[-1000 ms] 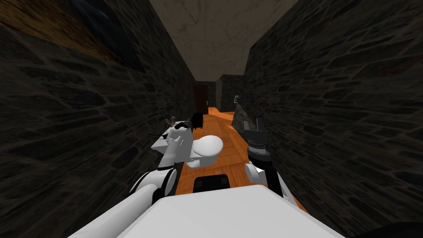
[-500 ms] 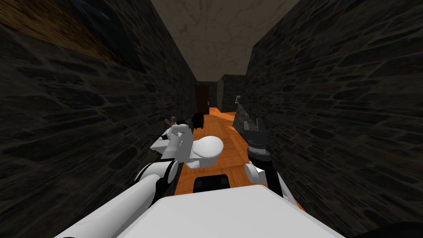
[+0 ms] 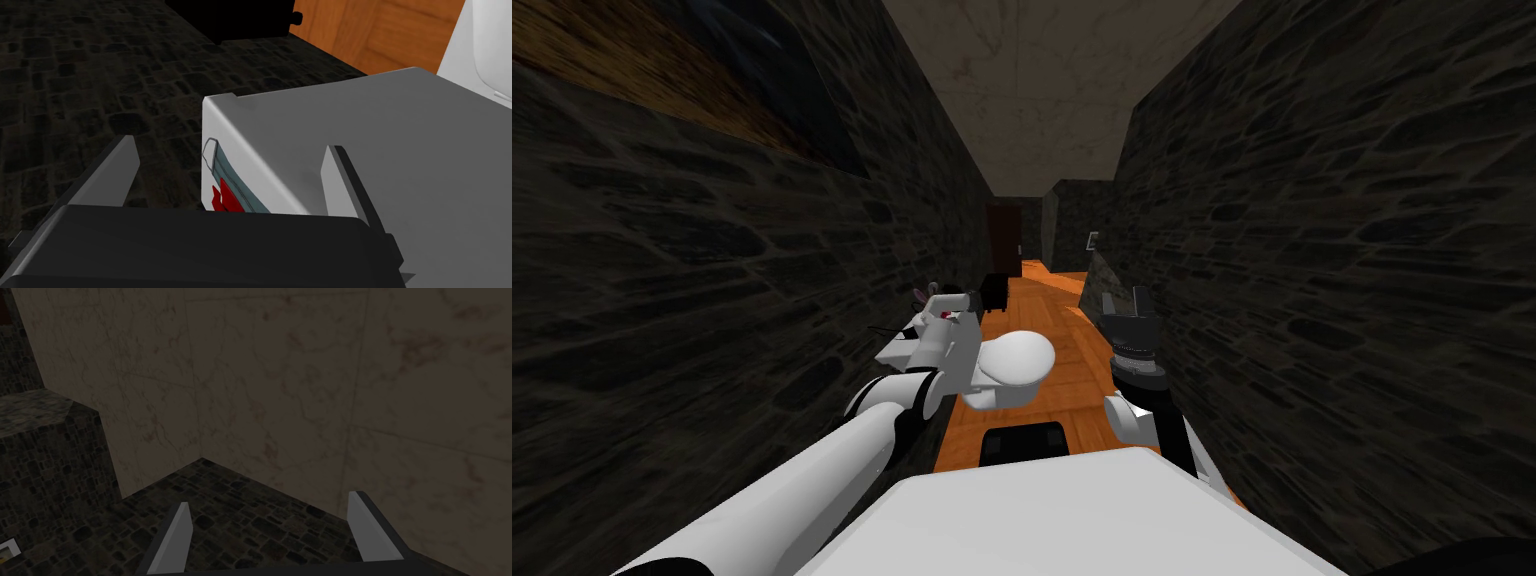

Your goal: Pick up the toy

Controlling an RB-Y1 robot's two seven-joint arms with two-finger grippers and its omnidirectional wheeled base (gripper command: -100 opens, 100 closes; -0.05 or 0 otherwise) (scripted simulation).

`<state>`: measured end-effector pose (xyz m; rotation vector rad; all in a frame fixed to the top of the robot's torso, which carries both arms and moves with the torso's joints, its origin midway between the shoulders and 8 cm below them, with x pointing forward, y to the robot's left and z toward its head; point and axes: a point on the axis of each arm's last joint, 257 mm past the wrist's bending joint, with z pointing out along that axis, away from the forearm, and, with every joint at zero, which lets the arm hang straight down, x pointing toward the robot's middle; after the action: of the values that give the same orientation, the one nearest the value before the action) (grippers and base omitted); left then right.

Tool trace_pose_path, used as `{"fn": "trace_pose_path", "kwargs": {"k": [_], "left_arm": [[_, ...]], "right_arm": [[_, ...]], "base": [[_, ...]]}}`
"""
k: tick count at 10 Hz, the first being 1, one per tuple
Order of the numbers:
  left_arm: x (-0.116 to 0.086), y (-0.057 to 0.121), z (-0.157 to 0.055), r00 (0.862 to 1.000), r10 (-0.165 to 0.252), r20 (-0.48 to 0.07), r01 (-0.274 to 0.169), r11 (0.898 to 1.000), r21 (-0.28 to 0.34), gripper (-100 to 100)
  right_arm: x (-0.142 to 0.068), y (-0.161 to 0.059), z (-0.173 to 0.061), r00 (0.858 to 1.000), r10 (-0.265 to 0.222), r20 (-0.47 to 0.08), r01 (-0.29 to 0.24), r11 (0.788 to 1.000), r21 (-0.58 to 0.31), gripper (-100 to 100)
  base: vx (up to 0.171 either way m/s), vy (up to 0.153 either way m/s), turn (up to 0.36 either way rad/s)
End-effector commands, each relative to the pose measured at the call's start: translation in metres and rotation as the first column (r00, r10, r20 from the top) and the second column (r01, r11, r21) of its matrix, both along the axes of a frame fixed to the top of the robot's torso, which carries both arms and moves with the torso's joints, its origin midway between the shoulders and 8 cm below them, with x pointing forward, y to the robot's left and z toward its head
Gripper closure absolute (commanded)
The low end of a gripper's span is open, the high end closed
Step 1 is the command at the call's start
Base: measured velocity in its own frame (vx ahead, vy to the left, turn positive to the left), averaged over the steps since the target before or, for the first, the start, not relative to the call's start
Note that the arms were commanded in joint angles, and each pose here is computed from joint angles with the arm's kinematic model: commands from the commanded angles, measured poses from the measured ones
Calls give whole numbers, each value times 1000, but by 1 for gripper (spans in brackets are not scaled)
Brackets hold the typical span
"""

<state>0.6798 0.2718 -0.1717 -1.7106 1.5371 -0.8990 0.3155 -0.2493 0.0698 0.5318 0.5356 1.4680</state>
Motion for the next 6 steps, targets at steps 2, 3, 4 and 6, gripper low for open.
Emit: {"fn": "trace_pose_path", "kwargs": {"k": [2,3,4,6], "left_arm": [[-7,1,-23,996,10,-84,-11,1000,-18,-100],[-7,0,-23,991,17,-132,-23,999,-44,-100],[-10,1,-32,988,19,-151,-26,999,-45,-100],[-14,0,-40,976,27,-216,-43,997,-71,-100]], "right_arm": [[0,0,0,1000,0,0,0,1000,0,0],[0,0,0,1000,0,0,0,1000,0,0],[0,0,0,1000,0,0,0,1000,0,0],[0,0,0,1000,0,0,0,1000,0,0]], "base": [[29,-12,24],[27,-12,94],[32,-15,46],[41,-9,56]]}}
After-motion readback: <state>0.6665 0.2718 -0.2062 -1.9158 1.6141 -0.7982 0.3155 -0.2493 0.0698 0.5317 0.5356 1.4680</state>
